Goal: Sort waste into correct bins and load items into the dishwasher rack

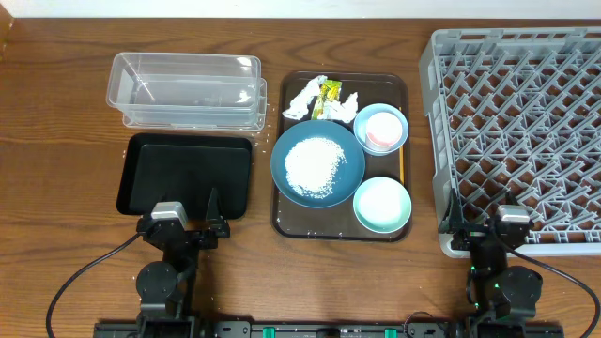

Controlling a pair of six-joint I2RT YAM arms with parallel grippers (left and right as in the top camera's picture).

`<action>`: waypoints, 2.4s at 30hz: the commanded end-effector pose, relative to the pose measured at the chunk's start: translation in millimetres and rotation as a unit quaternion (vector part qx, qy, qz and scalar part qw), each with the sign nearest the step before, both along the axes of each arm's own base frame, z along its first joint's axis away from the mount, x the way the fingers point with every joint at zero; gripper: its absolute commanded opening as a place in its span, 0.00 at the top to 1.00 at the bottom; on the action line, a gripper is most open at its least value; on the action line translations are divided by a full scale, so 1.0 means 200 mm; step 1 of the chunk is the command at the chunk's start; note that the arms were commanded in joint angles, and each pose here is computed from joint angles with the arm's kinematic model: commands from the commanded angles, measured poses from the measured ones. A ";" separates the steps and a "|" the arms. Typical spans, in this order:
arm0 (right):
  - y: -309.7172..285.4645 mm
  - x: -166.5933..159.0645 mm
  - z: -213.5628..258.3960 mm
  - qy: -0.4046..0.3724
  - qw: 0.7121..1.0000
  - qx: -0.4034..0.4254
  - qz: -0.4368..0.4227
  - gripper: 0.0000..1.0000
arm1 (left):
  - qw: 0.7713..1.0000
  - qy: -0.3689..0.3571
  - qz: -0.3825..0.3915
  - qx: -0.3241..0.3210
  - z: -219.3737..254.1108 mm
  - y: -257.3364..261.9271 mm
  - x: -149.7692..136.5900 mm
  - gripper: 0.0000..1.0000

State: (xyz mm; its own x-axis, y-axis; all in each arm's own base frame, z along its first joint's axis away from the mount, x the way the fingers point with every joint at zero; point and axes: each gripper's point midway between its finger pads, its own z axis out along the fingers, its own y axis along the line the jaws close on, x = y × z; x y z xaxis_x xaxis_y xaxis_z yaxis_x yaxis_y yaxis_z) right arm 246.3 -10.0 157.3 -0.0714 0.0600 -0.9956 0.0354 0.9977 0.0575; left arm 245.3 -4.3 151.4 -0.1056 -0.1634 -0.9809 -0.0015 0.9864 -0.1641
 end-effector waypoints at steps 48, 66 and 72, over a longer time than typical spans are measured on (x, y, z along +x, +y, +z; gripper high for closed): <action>0.00 0.00 0.00 0.001 1.000 -0.006 -0.001 0.01 | 0.974 0.010 -0.112 -0.198 0.04 -0.22 -0.03 0.00; 0.00 0.00 0.00 0.001 1.000 -0.006 -0.001 0.01 | 0.932 0.239 -0.248 -0.115 0.59 -0.45 0.05 0.00; 0.00 0.00 0.00 0.001 1.000 -0.006 -0.001 0.01 | 0.854 0.342 -0.347 -0.182 0.63 -0.63 0.10 0.00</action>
